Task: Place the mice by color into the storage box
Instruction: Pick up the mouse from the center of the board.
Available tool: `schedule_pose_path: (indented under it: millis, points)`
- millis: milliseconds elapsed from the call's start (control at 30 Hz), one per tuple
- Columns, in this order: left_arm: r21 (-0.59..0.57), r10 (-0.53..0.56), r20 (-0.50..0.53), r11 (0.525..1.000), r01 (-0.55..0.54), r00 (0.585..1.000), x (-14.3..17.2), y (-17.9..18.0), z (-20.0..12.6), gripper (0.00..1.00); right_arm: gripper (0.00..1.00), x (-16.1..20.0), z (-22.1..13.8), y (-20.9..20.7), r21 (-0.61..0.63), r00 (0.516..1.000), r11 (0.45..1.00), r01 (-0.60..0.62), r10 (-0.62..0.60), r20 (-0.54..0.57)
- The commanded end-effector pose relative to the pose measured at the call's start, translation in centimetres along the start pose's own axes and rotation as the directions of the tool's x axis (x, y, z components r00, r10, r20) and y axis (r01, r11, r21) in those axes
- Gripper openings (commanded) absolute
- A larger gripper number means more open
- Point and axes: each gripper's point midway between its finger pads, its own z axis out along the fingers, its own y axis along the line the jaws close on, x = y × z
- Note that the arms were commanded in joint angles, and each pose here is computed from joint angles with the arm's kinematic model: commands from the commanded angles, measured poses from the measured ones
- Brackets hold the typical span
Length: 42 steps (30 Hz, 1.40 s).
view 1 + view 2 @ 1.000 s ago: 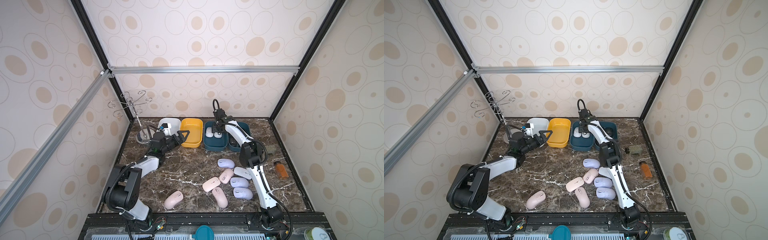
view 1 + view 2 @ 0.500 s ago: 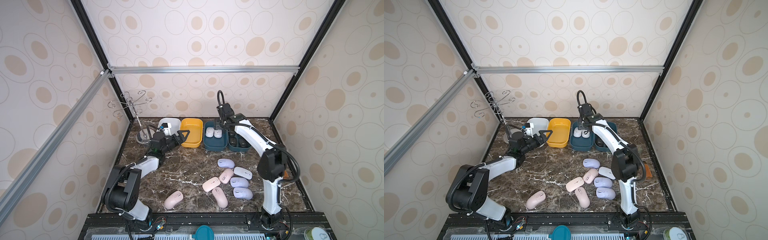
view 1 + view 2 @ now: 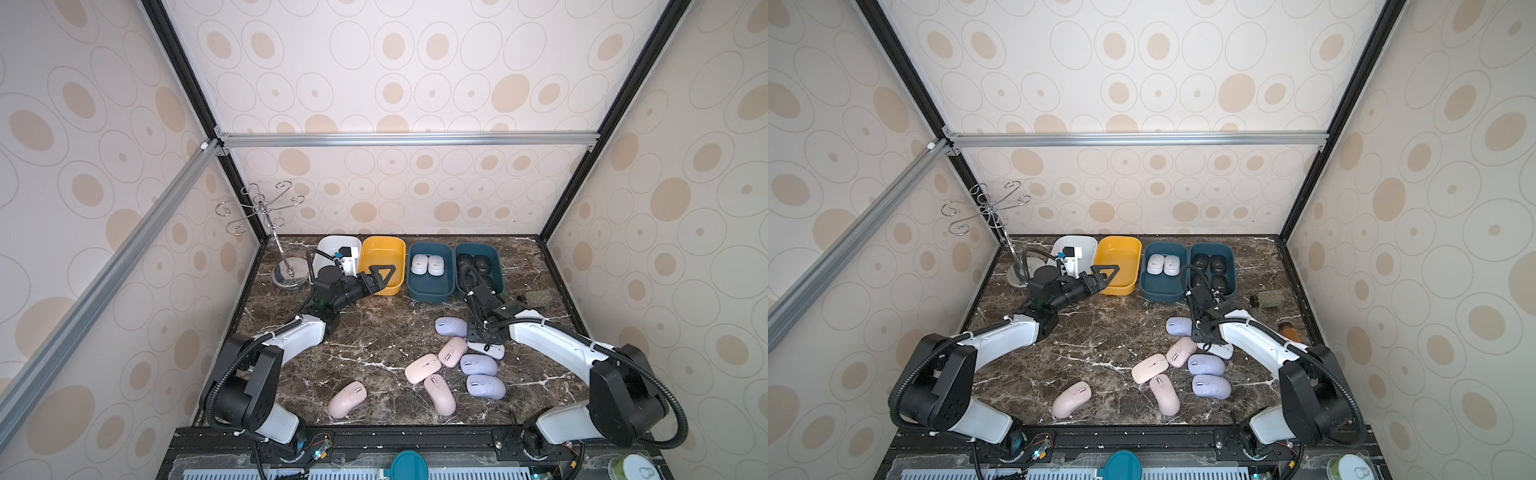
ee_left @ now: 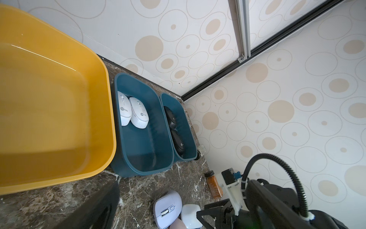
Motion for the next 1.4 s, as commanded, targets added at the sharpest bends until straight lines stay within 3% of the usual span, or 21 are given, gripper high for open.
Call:
schedule_pose_path:
  millis: [0, 33, 167, 467, 733, 1067, 1200, 1367]
  points:
    - [0.047, 0.029, 0.016, 0.998, -0.030, 0.999, -0.9, -1.9, 0.2, 1.00, 0.26, 2.0, 0.9, -1.6, -0.003, 0.992, 0.994, -0.110, 0.110, -0.065]
    - [0.050, 0.029, 0.015, 0.998, -0.030, 0.999, -0.9, -2.0, 0.2, 1.00, 0.21, 2.6, 1.3, -1.9, -0.012, 0.989, 0.992, -0.126, 0.125, -0.077]
    - [0.045, 0.044, 0.024, 0.998, -0.045, 0.999, -1.1, -2.2, 0.1, 1.00, 0.14, 3.7, 2.0, -2.9, 0.010, 0.986, 0.990, -0.140, 0.140, -0.092]
    - [0.044, 0.037, 0.016, 0.998, -0.038, 0.999, -0.9, -2.0, 0.2, 1.00, 0.16, 4.2, 2.8, -2.0, -0.026, 0.978, 0.989, -0.146, 0.141, -0.157]
    - [0.035, 0.025, 0.012, 0.999, -0.025, 1.000, -0.8, -1.6, 0.3, 1.00, 0.19, 4.5, 0.2, -4.0, 0.004, 0.982, 0.987, -0.158, 0.158, -0.100]
    - [0.045, 0.021, -0.046, 0.999, -0.019, 0.999, 1.2, -2.0, 1.4, 1.00, 0.18, 6.1, 1.8, -5.3, 0.046, 0.979, 0.986, -0.161, 0.165, -0.119]
    - [0.048, 0.026, -0.047, 0.999, -0.024, 0.999, 1.3, -2.1, 1.4, 1.00, 0.18, 5.4, 3.0, -5.1, 0.036, 0.978, 0.984, -0.173, 0.176, -0.116]
    - [0.054, 0.032, -0.043, 0.998, -0.030, 0.999, 1.2, -2.4, 1.3, 1.00, 0.22, 2.0, 3.4, -5.0, 0.034, 0.975, 0.978, -0.205, 0.207, -0.077]
